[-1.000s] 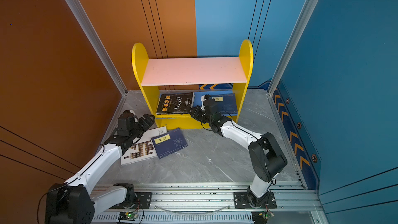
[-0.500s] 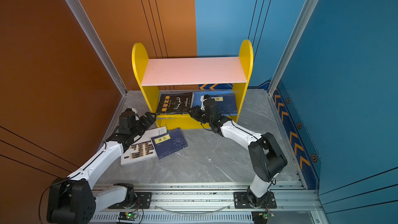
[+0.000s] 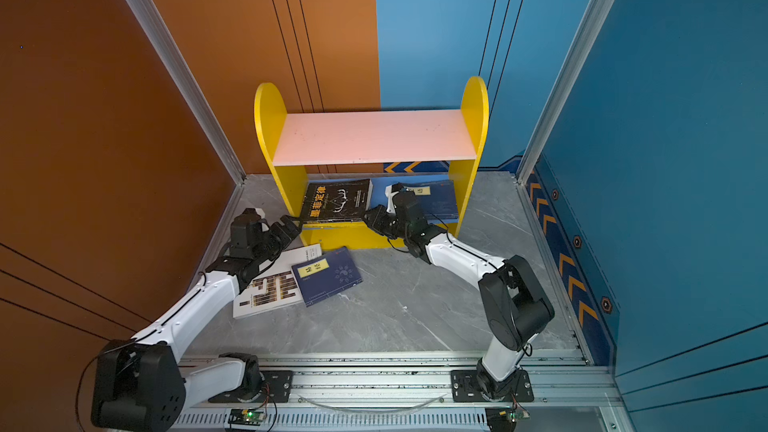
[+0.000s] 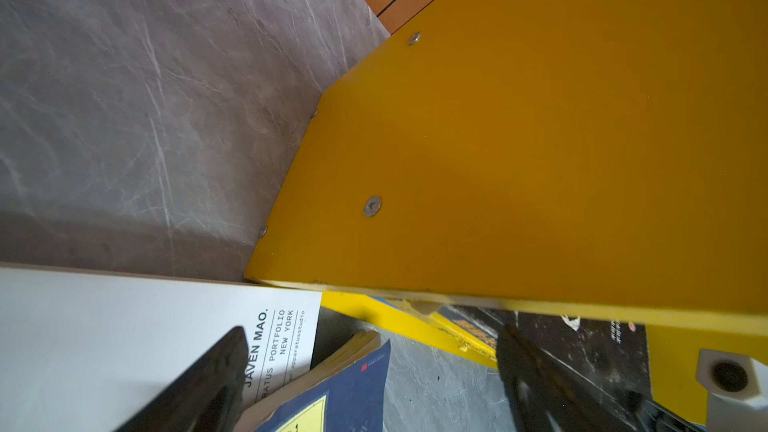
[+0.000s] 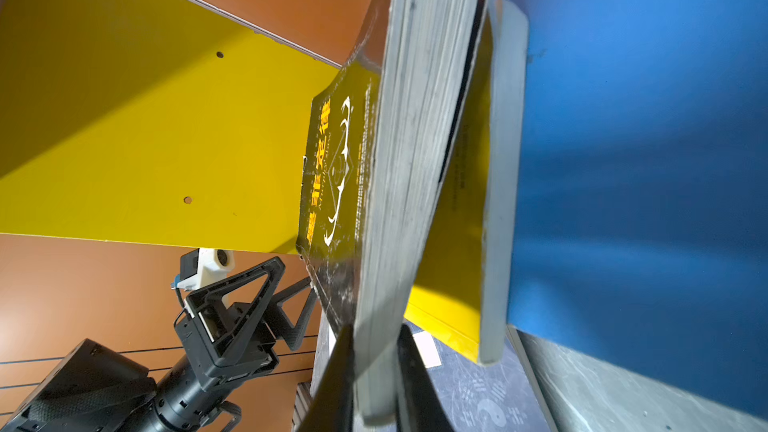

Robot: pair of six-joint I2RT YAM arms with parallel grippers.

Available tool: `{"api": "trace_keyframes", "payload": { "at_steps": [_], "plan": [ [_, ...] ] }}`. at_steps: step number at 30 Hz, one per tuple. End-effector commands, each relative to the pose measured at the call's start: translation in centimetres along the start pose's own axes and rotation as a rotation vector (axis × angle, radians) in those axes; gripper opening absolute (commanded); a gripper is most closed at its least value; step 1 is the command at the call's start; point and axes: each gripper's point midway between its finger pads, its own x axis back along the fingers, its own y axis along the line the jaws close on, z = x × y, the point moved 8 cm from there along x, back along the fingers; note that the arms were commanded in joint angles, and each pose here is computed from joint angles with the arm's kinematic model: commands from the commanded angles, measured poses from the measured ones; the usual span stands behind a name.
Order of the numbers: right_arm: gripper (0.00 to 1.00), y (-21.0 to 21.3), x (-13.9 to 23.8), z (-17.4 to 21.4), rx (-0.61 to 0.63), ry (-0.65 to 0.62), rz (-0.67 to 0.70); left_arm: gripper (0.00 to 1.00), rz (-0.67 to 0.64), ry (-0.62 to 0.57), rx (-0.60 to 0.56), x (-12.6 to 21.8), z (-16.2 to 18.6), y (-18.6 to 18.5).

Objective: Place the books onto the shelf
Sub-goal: 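Press the black book upright against the yellow book with the right gripper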

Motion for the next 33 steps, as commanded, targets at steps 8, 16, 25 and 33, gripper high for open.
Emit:
{"api": "trace_keyframes", "payload": {
  "at_steps": [8, 16, 25, 33],
  "plan": [
    [0.13, 0.6, -0.7, 0.5, 0.029, 0.046, -0.023, 0.94, -0.014, -0.035, 0.041, -0.8, -0.9, -0.1],
    [0.16, 0.1, -0.8, 0.8, 0.047, 0.066, 0.015, 0.93, -0.088, -0.006, 0.062, -2.5, -0.4, 1.4],
    [0.34, 0.3, -0.2, -0.2, 0.137, 0.062, 0.153, 0.93, -0.156, -0.021, 0.090, -1.9, 0.5, 3.2],
    [0.49, -0.1, -0.3, -0.7, 0.151, 0.051, 0.224, 0.93, -0.160, -0.049, 0.095, -0.8, 0.0, 3.4]
  ]
}}
